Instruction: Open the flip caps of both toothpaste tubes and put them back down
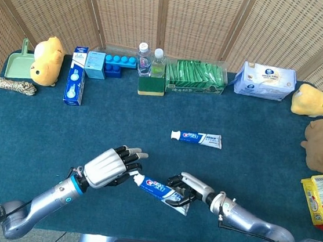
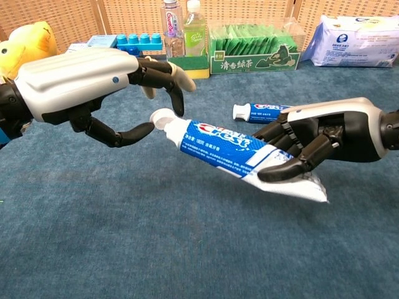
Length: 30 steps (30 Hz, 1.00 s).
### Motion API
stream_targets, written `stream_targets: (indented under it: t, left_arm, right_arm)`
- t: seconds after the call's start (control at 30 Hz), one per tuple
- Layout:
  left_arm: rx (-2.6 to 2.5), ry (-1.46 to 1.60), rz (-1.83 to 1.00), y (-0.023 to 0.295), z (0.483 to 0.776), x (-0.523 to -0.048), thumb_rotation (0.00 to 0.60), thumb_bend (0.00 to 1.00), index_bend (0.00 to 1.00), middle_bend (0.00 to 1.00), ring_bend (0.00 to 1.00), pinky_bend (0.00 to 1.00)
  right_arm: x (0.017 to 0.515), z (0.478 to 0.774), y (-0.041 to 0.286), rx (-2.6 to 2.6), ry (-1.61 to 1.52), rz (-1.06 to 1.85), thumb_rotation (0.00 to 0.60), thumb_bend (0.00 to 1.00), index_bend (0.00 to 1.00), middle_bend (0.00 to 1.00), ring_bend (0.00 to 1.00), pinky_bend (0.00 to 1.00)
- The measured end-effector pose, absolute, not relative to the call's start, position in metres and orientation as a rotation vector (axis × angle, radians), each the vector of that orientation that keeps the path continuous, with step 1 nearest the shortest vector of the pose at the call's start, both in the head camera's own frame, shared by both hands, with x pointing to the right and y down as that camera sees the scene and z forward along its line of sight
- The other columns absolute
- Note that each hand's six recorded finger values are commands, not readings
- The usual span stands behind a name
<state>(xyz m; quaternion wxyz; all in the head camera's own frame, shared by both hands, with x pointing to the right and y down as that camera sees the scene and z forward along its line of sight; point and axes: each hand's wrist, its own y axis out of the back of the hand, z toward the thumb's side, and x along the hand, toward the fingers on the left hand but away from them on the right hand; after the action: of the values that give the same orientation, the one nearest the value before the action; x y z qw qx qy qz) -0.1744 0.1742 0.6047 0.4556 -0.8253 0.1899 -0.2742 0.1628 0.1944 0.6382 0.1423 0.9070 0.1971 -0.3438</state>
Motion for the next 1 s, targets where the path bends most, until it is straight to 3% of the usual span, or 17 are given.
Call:
stream_targets:
  t: [1.0]
  left_arm:
    - [-2.061, 0.519, -0.687, 0.164, 0.605, -0.167, 0.6, 0.44, 0.25, 0.15, 0.15, 0.29]
  right_arm:
    - [0.143, 0.623, 0.218, 2.719, 0.398, -0.981, 0.6, 0.45, 0.95, 0.75, 0.72, 0.65]
